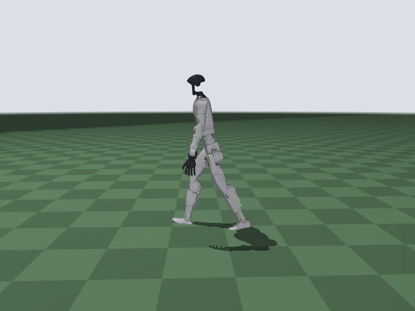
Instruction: Walk run
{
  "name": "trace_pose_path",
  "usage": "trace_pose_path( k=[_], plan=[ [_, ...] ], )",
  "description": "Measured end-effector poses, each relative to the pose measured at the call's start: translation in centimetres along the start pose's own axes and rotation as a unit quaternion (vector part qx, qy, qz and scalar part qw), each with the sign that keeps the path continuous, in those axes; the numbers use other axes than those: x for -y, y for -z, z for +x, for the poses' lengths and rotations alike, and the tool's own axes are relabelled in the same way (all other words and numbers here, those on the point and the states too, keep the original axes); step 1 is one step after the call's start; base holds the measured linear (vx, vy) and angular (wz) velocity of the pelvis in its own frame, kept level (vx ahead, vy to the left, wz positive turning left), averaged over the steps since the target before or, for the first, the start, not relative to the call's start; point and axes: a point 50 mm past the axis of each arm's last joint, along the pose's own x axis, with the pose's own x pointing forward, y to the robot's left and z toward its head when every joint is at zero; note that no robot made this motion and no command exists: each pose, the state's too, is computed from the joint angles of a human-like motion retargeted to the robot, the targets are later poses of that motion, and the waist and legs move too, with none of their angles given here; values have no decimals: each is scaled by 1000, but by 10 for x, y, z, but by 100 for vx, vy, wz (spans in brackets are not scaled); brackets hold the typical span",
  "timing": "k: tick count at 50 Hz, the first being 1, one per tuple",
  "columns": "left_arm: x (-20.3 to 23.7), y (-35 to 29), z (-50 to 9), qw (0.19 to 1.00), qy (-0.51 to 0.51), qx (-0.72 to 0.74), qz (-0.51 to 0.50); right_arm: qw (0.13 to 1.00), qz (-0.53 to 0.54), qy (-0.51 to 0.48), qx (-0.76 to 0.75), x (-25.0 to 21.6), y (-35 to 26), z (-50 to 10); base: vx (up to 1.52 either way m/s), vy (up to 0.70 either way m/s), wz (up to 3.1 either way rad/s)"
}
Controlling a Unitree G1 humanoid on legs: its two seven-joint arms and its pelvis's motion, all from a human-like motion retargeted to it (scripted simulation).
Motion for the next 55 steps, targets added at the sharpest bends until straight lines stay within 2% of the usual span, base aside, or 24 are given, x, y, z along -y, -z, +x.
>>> trace_pose_path(
  k=[4, 8, 14, 19, 25, 28, 32, 40, 48, 55],
  plan=[
    [20, 26, 0, 998, 31, -29, 42, 999, 27, -6, -20, -1, 6, 0, 115, -25, 29],
    [60, 94, -11, 984, 101, -134, 66, 999, 15, 2, -37, -1, 10, 0, 122, -25, 46],
    [89, 165, -40, 945, 156, -264, 112, 998, 22, -3, 56, -8, -40, 1, 93, -29, 42],
    [117, 195, -62, 929, 174, -323, 48, 987, -20, 16, 156, -7, -102, -9, 79, -19, -51],
    [131, 212, -79, 909, 191, -370, -9, 975, -99, 23, 196, 3, -157, -29, 75, -8, -67],
    [129, 216, -81, 904, 192, -382, 2, 972, -119, 27, 199, 5, -165, -33, 100, 0, -60],
    [121, 218, -81, 902, 196, -383, 23, 979, -130, 13, 155, 4, -137, -22, 107, 4, -45],
    [101, 179, -52, 934, 191, -303, 0, 997, -77, -3, 9, 2, -33, -2, 110, 12, -68],
    [36, 78, -8, 981, 107, -143, 74, 999, -3, 31, -33, 6, 9, -2, 78, 3, 72],
    [-7, -18, -2, 992, 36, 30, 119, 996, 66, 10, -54, -8, 27, 0, 75, -12, 69]
  ],
)
